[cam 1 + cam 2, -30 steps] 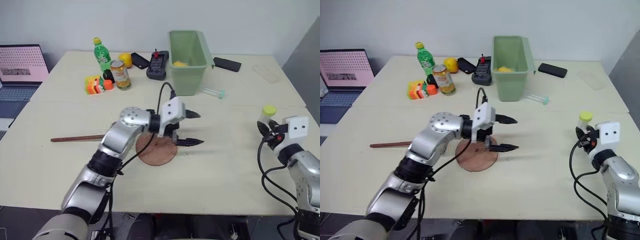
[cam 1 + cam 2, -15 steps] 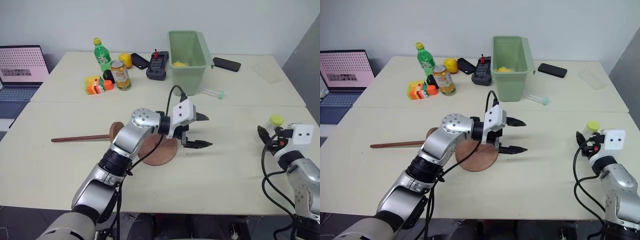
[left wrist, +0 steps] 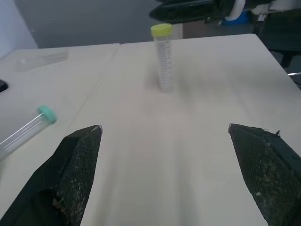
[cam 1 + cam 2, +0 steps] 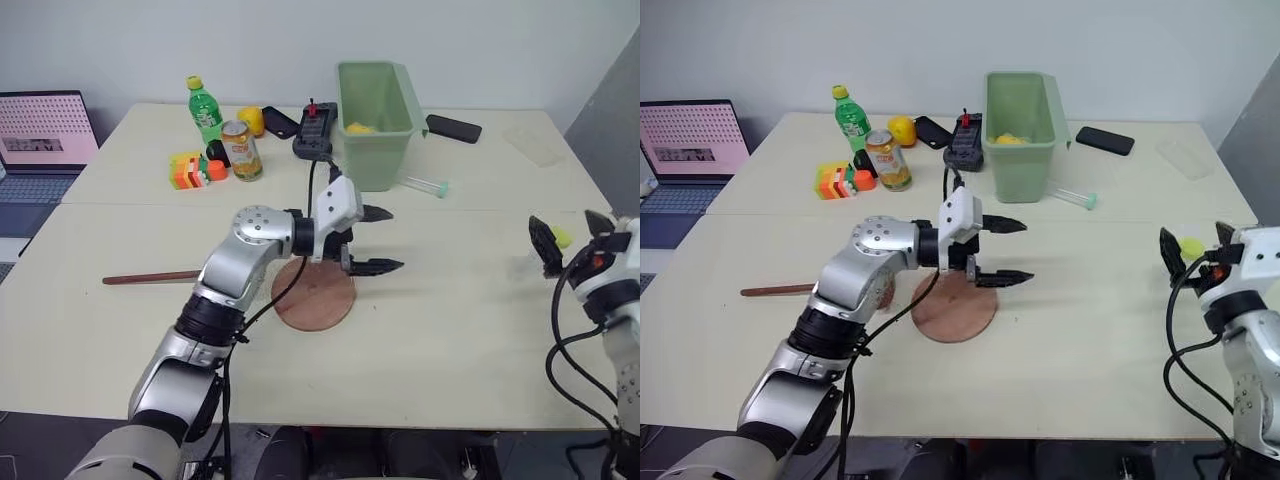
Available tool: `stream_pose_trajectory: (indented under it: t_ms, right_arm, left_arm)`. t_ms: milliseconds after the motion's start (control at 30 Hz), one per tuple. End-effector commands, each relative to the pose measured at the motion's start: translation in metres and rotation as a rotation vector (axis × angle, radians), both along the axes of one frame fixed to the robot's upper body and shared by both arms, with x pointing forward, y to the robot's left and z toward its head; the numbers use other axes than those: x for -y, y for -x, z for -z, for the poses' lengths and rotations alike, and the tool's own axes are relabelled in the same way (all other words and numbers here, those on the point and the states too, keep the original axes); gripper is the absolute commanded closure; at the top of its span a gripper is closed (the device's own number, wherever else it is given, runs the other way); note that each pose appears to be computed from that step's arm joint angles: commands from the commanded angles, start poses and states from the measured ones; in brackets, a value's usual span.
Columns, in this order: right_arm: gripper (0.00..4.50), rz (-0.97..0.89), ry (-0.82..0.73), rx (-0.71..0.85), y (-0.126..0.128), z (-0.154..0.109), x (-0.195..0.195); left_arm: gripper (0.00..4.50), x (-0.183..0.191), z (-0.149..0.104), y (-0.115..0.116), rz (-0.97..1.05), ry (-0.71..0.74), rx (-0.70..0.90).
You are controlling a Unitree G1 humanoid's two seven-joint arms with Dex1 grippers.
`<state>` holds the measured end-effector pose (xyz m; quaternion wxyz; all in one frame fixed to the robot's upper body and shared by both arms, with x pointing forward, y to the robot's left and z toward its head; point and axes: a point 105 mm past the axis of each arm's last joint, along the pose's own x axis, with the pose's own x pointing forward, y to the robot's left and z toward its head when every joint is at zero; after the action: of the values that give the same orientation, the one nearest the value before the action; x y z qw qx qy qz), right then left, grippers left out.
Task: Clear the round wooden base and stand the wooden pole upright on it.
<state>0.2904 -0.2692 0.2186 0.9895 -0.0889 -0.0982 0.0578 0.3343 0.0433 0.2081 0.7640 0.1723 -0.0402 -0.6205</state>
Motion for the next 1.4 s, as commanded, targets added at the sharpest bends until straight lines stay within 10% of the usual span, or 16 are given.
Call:
stream_pose_trajectory:
  t_ms: [33, 567, 1400]
  right_arm:
    - [0.03, -0.237, 0.129, 0.012, 0.012, -0.03, -0.038]
    - [0.03, -1.173, 0.283, -0.248, 0.06, -0.004, -0.191]
    - [0.03, -1.298, 0.349, -0.288, 0.073, 0.009, -0.206]
  left_arm:
    - [0.0, -0.041, -0.039, 0.003, -0.056, -0.002, 0.128]
    - [0.0, -0.246, 0.006, 0.032, -0.365, -0.807, -0.016]
    - [0.0, -0.242, 0.052, 0.0, -0.218, -1.056, -0.129]
